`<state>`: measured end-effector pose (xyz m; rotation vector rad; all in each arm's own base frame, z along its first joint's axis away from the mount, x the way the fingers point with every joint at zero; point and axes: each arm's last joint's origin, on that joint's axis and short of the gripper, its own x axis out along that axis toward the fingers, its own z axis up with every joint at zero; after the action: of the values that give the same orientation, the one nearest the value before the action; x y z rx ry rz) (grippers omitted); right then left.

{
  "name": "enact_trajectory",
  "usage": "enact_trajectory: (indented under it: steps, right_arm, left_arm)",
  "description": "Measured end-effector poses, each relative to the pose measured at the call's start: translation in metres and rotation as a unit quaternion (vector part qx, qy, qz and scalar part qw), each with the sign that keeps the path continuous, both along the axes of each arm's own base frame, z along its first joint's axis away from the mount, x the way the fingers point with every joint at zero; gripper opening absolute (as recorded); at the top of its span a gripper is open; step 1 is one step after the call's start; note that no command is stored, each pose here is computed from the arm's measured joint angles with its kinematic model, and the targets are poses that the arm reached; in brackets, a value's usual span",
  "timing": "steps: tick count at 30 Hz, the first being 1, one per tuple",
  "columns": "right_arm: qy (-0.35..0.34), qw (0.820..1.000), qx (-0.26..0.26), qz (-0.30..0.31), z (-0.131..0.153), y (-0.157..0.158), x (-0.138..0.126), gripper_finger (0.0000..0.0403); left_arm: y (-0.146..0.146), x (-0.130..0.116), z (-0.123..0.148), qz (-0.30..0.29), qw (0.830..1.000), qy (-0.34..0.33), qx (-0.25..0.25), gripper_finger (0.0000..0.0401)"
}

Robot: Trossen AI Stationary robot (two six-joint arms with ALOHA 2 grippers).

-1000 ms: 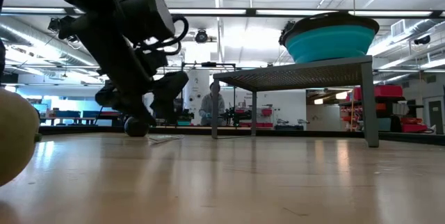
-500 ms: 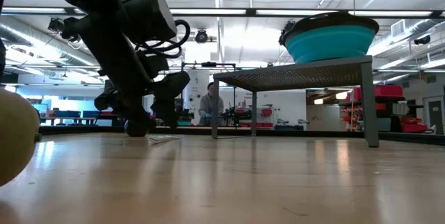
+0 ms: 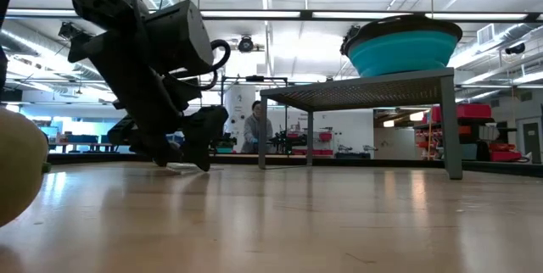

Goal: Pick & Place Fruit
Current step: Put the blue patterned knife on the shelf

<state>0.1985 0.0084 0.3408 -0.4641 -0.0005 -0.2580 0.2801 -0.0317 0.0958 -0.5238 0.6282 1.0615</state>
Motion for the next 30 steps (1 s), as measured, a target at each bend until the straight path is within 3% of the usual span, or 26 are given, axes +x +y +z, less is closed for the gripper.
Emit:
enact_trajectory:
  steps: [8, 19, 30]
  right_arm:
    - [0.003, 1.000, -0.004, 0.000, -0.0004, 0.0000, 0.0001, 0.0233]
    - [0.007, 1.000, -0.004, 0.000, -0.0012, 0.0000, 0.0002, 0.0233]
    - [0.006, 1.000, 0.000, 0.000, -0.0012, 0.0000, 0.0002, 0.0233]
  left_arm:
    - [-0.0013, -0.0024, 0.0022, -0.008, 1.000, 0.009, 0.002, 0.0261]
    - [-0.0014, -0.0042, 0.0019, -0.005, 1.000, 0.015, -0.002, 0.0158]
    - [-0.0016, -0.0041, 0.0018, -0.004, 1.000, 0.013, -0.006, 0.0093]
